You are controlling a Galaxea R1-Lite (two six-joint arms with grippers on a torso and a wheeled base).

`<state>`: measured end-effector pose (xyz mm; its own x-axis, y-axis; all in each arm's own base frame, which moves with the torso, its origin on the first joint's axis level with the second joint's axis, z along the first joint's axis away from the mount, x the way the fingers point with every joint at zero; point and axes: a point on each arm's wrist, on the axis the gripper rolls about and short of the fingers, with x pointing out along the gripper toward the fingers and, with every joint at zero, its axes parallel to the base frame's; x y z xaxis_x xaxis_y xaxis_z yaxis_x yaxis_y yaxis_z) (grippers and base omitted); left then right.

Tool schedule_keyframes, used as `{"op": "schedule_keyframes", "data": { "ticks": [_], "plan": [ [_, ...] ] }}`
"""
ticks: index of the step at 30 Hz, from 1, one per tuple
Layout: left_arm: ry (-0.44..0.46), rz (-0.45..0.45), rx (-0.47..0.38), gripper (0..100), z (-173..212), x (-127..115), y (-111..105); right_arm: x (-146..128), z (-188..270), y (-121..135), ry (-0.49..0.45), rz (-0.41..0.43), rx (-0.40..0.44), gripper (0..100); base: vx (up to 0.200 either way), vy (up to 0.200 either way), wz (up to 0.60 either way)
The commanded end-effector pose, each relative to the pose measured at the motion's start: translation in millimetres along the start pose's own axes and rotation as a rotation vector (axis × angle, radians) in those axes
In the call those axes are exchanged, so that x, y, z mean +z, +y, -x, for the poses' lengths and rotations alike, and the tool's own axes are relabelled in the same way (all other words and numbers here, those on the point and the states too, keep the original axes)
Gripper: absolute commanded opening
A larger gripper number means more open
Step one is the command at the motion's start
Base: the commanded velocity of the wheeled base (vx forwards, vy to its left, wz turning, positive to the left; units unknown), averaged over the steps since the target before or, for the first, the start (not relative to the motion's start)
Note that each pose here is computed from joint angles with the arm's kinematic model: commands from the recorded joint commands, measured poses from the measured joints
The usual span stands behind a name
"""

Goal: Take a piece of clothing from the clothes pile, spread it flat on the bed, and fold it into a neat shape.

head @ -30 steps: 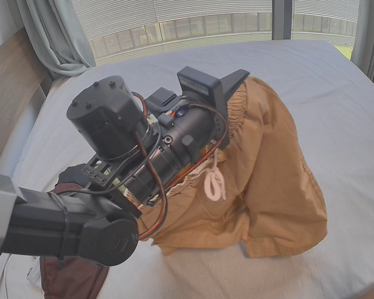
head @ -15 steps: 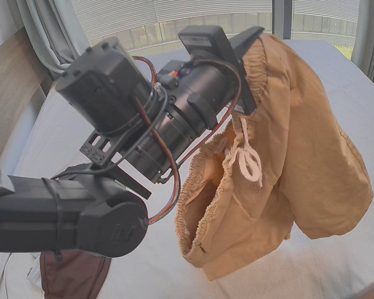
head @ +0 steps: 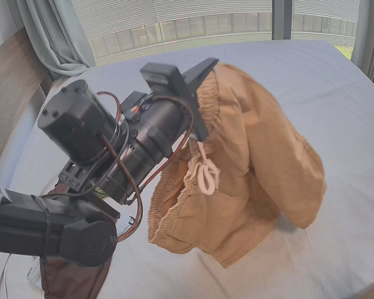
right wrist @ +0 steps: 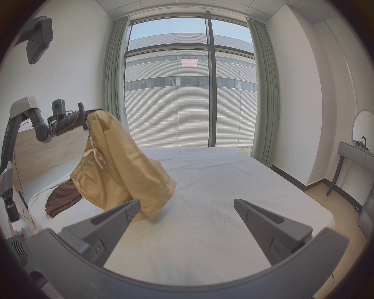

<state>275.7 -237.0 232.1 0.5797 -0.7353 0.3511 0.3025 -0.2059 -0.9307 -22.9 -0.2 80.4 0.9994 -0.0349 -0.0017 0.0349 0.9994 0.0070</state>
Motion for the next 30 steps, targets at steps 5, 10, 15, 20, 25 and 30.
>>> {"op": "schedule_keyframes", "data": {
  "ticks": [5,10,15,20,25,30],
  "plan": [
    [-0.048,-0.134,0.109,0,71.3,40.6,53.9,-4.8,0.0,0.0,0.0,-0.001,-0.002,100,0.0,0.0,0.0],
    [-0.076,-0.157,0.155,0,82.5,48.8,60.4,-4.8,0.0,0.0,0.0,-0.001,0.0,100,0.0,0.0,0.0],
    [-0.102,-0.212,0.206,0,90.4,58.9,72.0,-4.8,0.0,0.0,0.0,-0.001,0.0,100,0.0,0.0,0.0],
    [-0.115,-0.271,0.252,0,96.0,66.5,83.3,-4.8,0.0,0.0,0.0,-0.001,0.0,100,0.0,0.0,0.0],
    [-0.122,-0.322,0.269,0,99.9,70.3,84.8,-4.8,0.0,0.0,0.0,-0.001,0.0,100,0.0,0.0,0.0],
    [-0.121,-0.35,0.262,0,98.4,71.5,83.2,-4.8,0.0,0.0,0.0,0.001,0.001,100,0.0,0.0,0.0]
  ]
}}
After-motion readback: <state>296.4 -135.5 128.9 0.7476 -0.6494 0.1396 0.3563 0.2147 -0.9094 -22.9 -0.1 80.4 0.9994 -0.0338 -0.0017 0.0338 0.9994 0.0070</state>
